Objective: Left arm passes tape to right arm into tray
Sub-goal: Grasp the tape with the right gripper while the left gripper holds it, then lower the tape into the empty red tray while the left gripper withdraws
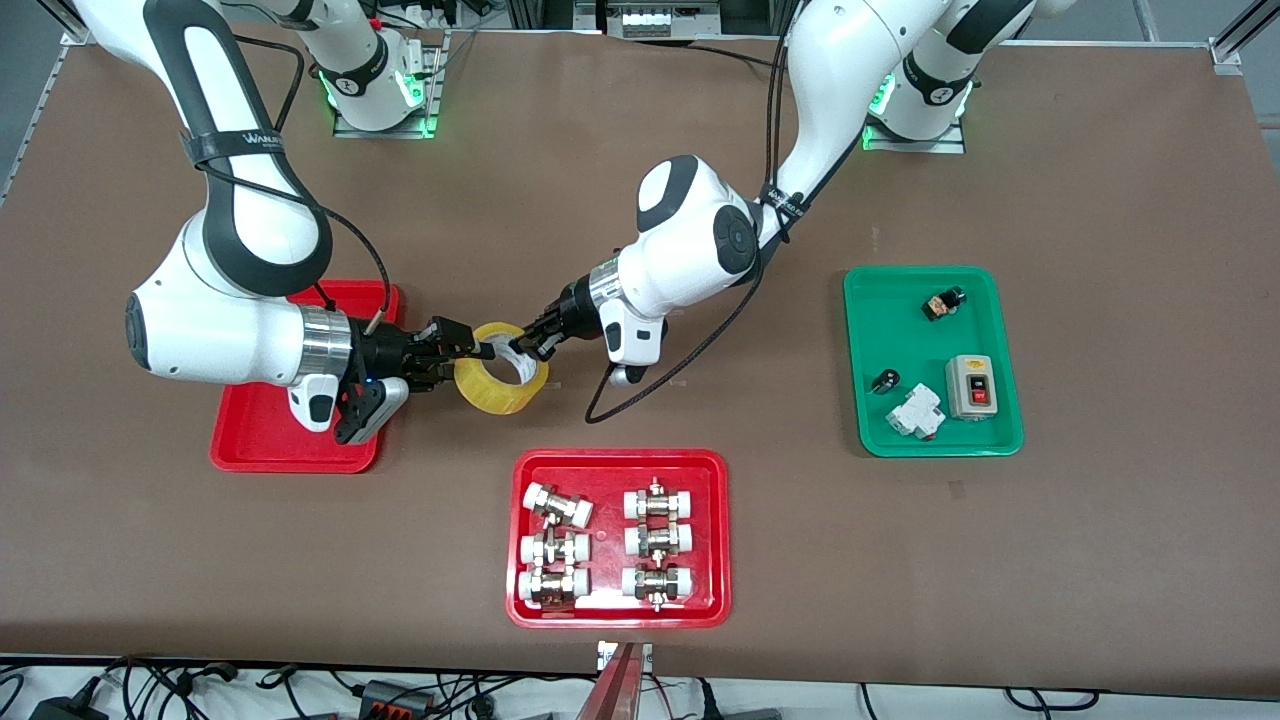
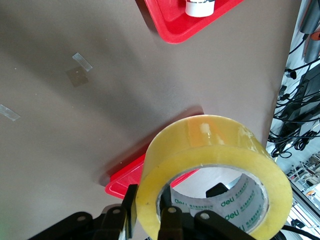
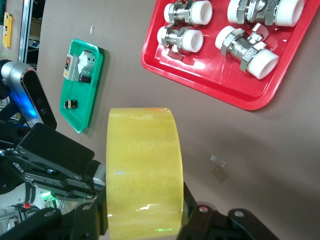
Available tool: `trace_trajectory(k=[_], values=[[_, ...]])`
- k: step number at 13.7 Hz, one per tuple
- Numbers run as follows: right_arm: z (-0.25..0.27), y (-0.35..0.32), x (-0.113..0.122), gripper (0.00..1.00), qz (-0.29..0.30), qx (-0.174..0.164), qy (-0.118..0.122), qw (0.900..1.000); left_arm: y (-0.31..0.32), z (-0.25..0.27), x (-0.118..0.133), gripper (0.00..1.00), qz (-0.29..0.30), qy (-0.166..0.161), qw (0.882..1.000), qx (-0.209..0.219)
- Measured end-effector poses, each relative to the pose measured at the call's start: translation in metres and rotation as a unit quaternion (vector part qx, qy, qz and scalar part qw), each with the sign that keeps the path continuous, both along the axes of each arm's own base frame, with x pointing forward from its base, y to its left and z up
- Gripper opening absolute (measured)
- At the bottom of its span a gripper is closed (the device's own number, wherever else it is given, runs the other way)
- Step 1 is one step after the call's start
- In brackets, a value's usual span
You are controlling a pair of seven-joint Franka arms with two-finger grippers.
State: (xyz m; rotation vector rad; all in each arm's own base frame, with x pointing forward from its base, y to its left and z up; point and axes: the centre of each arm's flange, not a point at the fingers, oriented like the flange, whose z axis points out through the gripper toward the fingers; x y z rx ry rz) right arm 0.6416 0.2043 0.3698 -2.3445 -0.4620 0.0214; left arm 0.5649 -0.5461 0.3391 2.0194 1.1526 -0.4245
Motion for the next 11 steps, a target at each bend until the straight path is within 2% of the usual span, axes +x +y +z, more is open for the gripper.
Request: trace_trajectory(k=[2,3,5,7,10,11], values=[[0.002,0.000,0.001,0.54,0.000,0.000,-0.002,1.000,0.000,0.001,0.001,0.22,0.006,0.006,1.000,-0.002],[0.002,0.000,0.001,0.54,0.000,0.001,-0.003,1.000,0.001,0.002,0.001,0.29,0.008,0.007,1.000,-0.002],[0.002,-0.002,0.002,0.54,-0.002,0.000,-0.003,1.000,0.001,0.002,0.003,0.45,-0.010,-0.024,0.999,0.024],[0.003,-0.004,0.003,0.54,-0.004,0.000,-0.003,1.000,0.005,0.006,0.008,0.67,-0.028,-0.063,0.996,0.054],[0.009,-0.013,0.008,0.54,-0.012,0.000,-0.011,1.000,0.031,0.030,0.035,0.97,-0.038,-0.087,0.994,0.060],[0.006,-0.032,0.010,0.54,-0.011,-0.004,-0.004,1.000,0.051,0.042,0.048,1.00,-0.049,-0.086,0.993,0.067]])
